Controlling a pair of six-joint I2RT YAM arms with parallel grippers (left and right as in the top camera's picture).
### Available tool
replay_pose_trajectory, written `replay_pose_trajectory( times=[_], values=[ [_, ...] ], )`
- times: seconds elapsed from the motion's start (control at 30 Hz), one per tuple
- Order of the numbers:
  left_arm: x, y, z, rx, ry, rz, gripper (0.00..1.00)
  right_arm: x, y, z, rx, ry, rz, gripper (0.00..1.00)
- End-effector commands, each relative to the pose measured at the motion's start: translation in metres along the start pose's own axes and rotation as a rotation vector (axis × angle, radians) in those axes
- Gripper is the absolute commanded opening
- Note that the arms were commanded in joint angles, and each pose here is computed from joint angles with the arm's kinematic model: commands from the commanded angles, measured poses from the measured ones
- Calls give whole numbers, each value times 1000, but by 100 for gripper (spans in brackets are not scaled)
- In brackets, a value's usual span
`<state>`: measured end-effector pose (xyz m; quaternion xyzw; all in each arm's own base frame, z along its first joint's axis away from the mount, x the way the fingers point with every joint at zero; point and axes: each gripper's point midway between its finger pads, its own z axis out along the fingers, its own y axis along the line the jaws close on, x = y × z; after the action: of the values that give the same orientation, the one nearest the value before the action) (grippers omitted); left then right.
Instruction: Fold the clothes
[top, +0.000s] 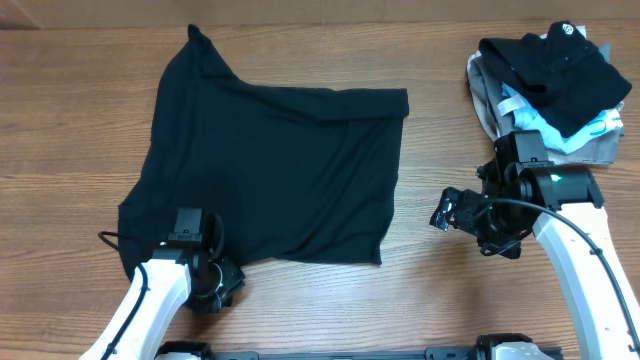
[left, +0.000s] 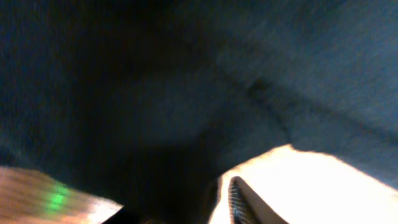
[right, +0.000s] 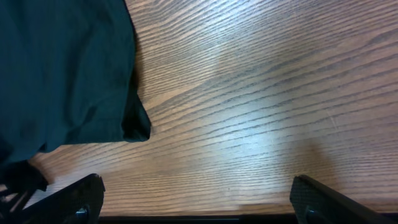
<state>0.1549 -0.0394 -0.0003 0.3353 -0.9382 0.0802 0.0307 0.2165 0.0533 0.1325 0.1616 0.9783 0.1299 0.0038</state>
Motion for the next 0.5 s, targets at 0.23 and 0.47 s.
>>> replay_pose_trajectory(
  times=[0.23, 0.47],
  values=[
    [-70, -34, -7, 96, -305, 28, 66, -8, 3, 4, -16, -18, -11, 100],
    [-109, -67, 17, 146, -370, 149, 58, -24, 10, 2, -43, -85, -30, 100]
  ],
)
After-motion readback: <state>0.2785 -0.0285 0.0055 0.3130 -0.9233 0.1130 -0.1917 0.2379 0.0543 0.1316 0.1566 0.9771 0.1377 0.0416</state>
